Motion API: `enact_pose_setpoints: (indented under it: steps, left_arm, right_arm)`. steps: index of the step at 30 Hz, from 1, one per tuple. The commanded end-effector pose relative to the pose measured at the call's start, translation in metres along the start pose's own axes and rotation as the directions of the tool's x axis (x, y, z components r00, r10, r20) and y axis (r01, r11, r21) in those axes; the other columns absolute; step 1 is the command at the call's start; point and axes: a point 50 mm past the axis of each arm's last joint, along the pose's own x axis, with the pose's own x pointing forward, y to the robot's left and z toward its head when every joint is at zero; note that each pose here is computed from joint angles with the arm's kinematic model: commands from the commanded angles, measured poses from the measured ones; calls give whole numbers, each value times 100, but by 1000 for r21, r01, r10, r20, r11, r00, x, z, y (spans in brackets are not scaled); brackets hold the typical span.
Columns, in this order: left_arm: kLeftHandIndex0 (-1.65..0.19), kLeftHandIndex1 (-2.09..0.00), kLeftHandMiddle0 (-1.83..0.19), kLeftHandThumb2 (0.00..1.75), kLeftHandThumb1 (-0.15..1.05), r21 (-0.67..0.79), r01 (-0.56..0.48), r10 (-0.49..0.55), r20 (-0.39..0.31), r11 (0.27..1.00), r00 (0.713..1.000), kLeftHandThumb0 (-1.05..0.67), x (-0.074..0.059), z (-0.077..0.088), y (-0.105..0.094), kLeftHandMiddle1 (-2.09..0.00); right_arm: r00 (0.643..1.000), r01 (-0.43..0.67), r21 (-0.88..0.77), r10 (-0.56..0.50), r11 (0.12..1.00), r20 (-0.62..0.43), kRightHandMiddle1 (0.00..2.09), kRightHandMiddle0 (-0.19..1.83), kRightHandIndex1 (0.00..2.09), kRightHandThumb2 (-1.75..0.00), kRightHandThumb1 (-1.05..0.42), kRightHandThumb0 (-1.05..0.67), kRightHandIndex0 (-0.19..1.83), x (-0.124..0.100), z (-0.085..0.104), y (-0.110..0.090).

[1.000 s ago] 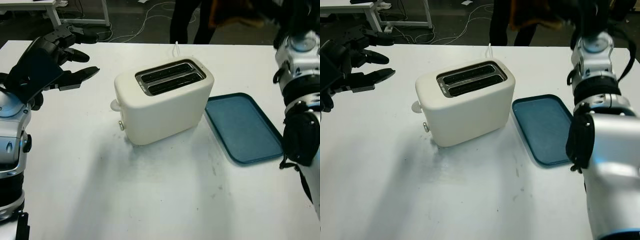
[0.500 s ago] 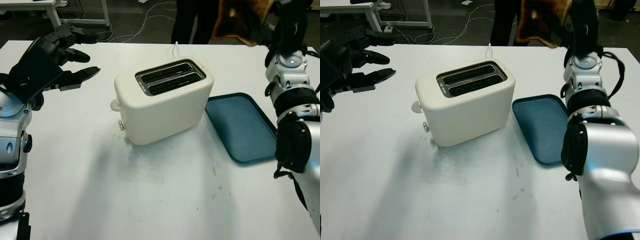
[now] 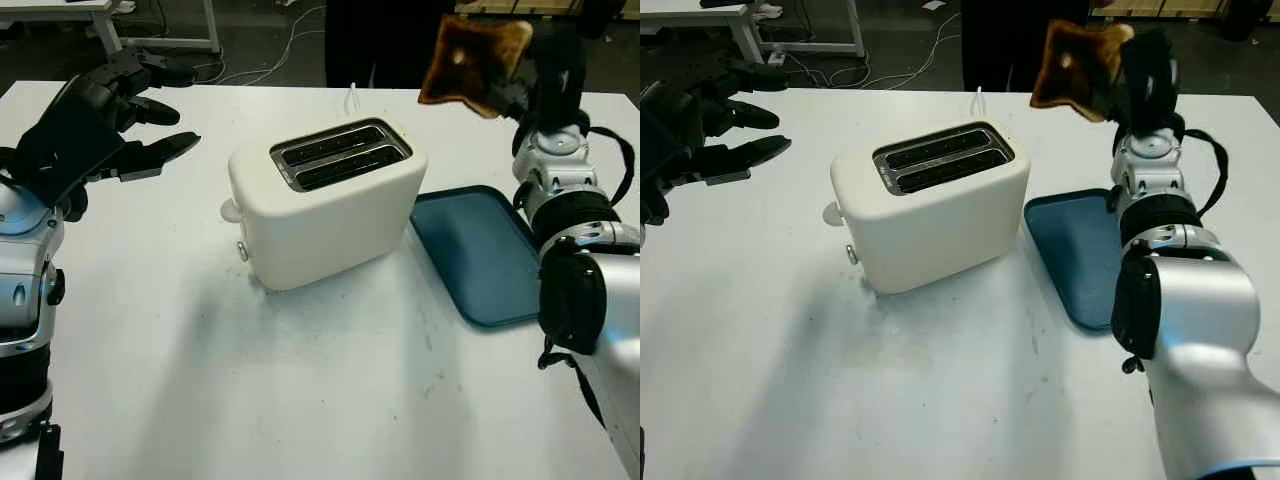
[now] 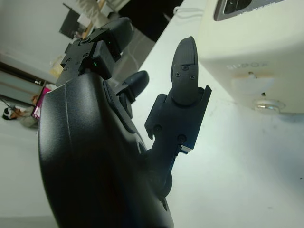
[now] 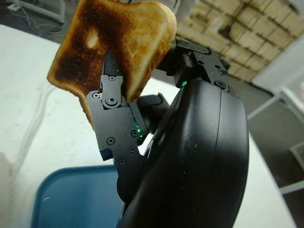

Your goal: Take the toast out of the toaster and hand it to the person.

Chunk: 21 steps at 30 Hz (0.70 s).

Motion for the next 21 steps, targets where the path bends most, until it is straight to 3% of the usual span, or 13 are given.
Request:
enact_pose_setpoints:
  steps: [1,5,21]
  left_arm:
    - [-15,-82,-3,29,81,-11,-4,4,-5,1000,1000,-34,0,-2,0,-119]
    - [-14,-84,-2,30,80,-7,3,-3,2,1000,1000,-35,0,-2,0,-120]
    - [-14,-85,-2,32,79,-2,4,-4,-2,1000,1000,-30,0,0,0,-119]
  right_arm:
    - [999,-5,33,6,999,-36,175,29,175,-42,-92,-12,72,-2,-9,2]
    - [998,-37,69,41,997,-57,174,15,175,-48,-92,-14,70,-3,-13,6]
    - [989,-100,82,108,992,-100,175,28,175,-42,-92,-11,74,-11,-30,27]
